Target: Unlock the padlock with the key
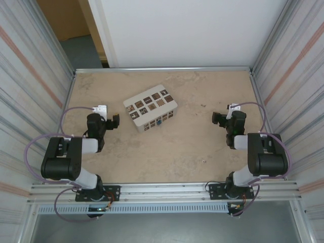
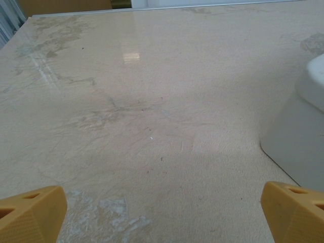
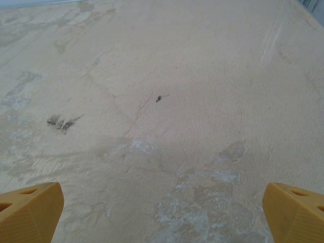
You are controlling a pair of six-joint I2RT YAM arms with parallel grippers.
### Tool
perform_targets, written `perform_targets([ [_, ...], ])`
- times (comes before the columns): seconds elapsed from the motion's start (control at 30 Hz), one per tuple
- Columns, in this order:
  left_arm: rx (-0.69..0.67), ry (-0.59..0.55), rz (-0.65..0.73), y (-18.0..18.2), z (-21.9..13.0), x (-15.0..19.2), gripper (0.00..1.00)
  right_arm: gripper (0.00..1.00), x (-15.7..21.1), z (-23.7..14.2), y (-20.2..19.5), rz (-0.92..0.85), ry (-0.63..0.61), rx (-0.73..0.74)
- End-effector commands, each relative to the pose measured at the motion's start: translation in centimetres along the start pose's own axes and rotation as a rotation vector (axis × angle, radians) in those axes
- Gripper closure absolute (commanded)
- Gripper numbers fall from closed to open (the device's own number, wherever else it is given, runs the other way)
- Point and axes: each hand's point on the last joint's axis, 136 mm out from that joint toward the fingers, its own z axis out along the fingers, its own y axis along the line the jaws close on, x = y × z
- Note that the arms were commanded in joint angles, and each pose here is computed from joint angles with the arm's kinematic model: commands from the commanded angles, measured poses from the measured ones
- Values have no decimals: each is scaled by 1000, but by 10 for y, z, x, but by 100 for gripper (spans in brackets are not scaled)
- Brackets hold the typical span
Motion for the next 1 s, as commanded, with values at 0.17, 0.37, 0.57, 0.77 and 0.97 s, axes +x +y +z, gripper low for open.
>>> perform_targets([
  [0.17, -106, -38, -42, 20, -26, -43, 1, 1, -44, -27, -8, 72, -35, 46],
  [0.37, -82, -7, -172, 17, -50, -65, 1, 1, -67, -53, 3, 177, -26, -9],
  [0.57, -31, 54, -343, 10, -75, -74, 1, 1, -78, -82, 30, 334, 44, -151],
  [0.77, 69, 168, -502, -11, -95, -66, 1, 1, -78, -100, 65, 379, 136, -280],
  [0.97, 236, 262, -654, -44, -106, -49, 1, 1, -62, -103, 106, 382, 271, -358],
])
